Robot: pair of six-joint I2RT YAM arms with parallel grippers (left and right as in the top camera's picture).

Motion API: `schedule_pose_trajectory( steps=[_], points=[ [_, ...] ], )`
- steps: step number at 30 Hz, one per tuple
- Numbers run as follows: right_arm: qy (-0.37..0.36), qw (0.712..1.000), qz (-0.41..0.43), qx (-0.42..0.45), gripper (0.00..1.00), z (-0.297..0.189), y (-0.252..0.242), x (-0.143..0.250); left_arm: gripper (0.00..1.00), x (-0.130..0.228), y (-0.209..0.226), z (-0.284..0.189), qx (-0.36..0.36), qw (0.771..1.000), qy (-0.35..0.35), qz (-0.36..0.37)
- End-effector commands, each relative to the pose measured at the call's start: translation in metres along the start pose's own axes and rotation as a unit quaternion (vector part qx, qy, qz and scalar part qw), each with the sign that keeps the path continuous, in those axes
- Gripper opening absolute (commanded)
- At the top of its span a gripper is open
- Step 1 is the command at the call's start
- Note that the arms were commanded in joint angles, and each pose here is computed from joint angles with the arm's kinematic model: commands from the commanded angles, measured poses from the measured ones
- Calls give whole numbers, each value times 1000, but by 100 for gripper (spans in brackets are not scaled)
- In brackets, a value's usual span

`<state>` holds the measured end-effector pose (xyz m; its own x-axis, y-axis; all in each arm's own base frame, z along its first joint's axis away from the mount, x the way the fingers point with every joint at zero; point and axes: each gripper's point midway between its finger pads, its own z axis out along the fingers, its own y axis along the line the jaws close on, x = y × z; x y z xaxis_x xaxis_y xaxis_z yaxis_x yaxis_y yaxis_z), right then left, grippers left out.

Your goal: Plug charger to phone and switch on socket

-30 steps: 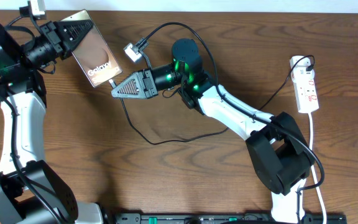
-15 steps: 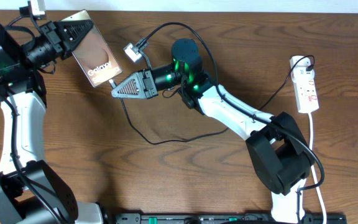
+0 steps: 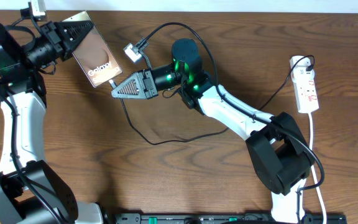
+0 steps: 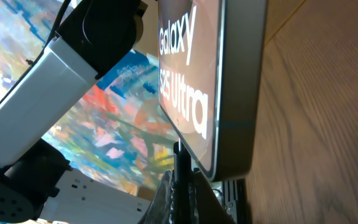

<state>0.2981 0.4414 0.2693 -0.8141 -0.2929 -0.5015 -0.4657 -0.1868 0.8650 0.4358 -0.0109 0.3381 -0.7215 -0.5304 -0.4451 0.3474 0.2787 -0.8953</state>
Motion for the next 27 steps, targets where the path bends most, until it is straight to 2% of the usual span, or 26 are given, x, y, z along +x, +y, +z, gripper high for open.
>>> schedule_pose_trajectory(
  steps=[1, 27],
  points=[
    [-9, 1000, -19, 0, 1, 2, 7, -7, 7, 2, -6, 2, 7, 1000, 8, 4],
    [-12, 1000, -19, 1, 1, 2, 7, -8, 8, 6, -7, 7, 10, 1000, 15, 5]
  ],
)
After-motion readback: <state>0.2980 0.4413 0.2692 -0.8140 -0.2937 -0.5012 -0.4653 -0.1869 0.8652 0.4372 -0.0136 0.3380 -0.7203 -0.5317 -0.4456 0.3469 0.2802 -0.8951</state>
